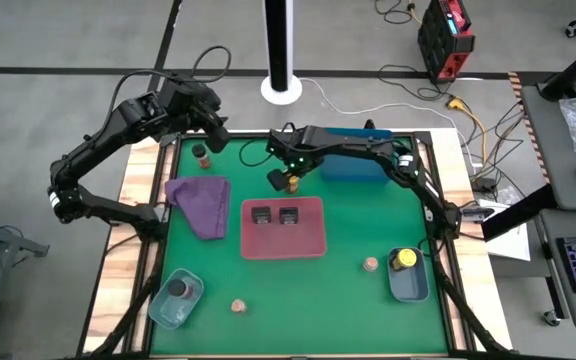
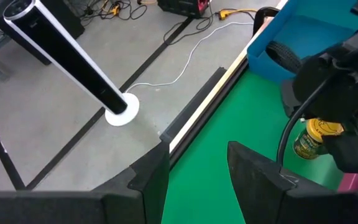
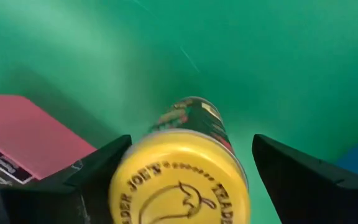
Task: Sort spices by type
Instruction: Put the yellow seasoning bottle into the gray bin
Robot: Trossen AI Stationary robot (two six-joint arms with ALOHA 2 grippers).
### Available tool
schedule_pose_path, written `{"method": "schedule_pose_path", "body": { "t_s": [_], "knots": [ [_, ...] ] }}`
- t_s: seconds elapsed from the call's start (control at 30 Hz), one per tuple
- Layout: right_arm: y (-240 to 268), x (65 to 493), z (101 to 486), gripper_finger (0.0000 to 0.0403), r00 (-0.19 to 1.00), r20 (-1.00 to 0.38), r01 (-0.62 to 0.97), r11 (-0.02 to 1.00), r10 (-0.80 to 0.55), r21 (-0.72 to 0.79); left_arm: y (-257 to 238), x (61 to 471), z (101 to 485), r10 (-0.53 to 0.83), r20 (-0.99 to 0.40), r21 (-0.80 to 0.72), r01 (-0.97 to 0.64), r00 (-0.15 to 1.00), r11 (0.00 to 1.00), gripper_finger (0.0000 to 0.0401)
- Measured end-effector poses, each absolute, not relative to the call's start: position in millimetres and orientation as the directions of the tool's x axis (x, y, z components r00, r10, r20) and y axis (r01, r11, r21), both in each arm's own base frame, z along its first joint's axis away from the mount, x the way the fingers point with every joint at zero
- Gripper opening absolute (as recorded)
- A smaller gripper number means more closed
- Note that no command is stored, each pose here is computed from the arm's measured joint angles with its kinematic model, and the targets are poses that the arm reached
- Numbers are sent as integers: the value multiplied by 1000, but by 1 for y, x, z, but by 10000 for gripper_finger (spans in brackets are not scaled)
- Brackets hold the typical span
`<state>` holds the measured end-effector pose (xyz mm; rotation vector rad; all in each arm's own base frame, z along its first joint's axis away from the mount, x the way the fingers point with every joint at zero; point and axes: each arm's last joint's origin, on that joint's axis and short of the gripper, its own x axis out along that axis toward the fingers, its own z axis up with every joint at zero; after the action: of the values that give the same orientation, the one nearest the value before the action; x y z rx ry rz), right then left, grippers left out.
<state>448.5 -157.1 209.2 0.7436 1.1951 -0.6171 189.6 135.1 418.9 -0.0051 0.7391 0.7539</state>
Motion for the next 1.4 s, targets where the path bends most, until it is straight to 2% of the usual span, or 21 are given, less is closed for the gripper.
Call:
{"method": "schedule_pose_path", "body": {
  "t_s": [0.17, 0.43, 0.67, 0.97, 1.2, 1.4],
  "knots": [
    [-157, 449, 208, 289, 261, -965, 765, 618, -37, 183, 135, 190, 419, 622, -607, 254, -620, 496, 742, 146],
    [-157, 449, 208, 215, 256, -966, 773, 608, -34, 183, 136, 191, 421, 629, -590, 264, -615, 506, 743, 146],
    [-156, 447, 215, 216, 260, -965, 772, 606, -26, 192, 137, 192, 422, 633, -580, 274, -609, 513, 744, 146],
    [-140, 429, 297, 214, 348, -936, 720, 654, -53, 231, 137, 193, 421, 636, -573, 281, -605, 517, 745, 146],
    [-91, 396, 368, 215, 447, -894, 597, 750, -15, 285, 139, 195, 424, 648, -542, 281, -611, 535, 740, 146],
    [-35, 357, 407, 215, 428, -903, 558, 773, 43, 301, 139, 195, 425, 651, -533, 273, -619, 540, 736, 146]
  ]
}}
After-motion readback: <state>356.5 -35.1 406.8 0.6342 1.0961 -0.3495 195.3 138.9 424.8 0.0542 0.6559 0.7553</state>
